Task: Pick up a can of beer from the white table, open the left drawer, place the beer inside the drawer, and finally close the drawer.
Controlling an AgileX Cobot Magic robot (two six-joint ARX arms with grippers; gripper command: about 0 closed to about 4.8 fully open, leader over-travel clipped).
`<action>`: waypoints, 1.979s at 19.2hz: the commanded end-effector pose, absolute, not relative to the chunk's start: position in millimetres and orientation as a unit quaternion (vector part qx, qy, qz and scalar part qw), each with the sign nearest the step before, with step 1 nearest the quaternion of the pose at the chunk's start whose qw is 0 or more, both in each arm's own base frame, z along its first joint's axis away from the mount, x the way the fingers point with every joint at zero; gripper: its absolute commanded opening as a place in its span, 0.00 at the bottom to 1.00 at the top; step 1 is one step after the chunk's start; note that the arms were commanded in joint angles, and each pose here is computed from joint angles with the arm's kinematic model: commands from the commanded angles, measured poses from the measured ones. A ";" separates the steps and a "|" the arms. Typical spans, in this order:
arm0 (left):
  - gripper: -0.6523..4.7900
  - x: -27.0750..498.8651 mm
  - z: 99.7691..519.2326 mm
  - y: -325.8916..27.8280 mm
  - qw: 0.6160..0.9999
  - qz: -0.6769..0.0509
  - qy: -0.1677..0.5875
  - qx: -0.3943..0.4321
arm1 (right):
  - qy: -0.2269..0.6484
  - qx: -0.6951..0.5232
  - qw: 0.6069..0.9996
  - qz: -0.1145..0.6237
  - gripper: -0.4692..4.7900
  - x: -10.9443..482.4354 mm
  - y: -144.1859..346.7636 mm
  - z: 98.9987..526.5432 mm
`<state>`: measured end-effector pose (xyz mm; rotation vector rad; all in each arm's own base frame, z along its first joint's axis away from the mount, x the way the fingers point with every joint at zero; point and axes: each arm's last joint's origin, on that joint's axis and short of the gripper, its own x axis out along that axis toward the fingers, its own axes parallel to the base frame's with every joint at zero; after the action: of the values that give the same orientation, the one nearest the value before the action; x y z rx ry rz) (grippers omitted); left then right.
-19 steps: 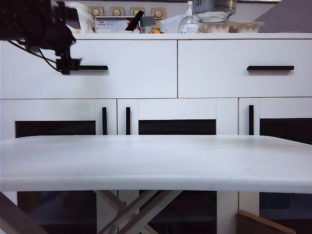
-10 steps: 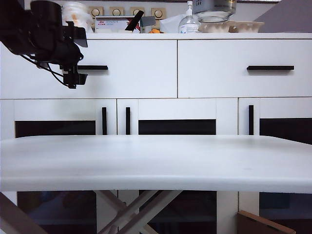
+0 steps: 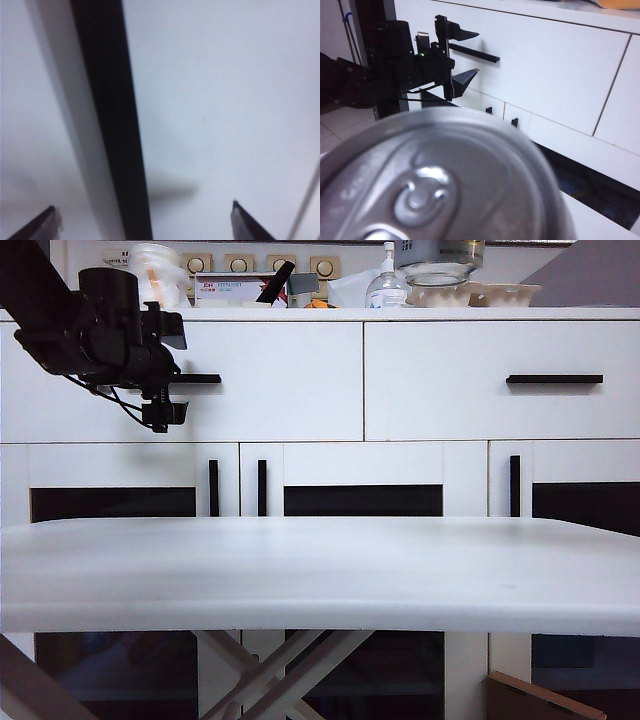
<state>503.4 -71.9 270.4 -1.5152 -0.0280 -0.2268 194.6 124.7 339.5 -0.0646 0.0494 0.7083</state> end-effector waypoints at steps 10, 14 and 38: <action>1.00 510.7 275.7 -53.0 0.729 -0.088 -0.016 -0.679 | -0.018 -0.025 0.937 0.347 0.39 192.5 123.9 351.8; 0.90 511.4 275.1 -47.4 0.729 -0.082 -0.018 -0.679 | -0.018 -0.025 0.937 0.347 0.39 192.5 123.9 351.8; 0.11 511.5 276.4 -48.8 0.745 -0.096 -0.005 -0.660 | -0.017 -0.025 0.938 0.345 0.39 192.8 123.9 351.7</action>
<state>511.5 -49.9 273.6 -1.4777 -0.0138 -0.1799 194.8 124.6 339.4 -0.0651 0.0497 0.7049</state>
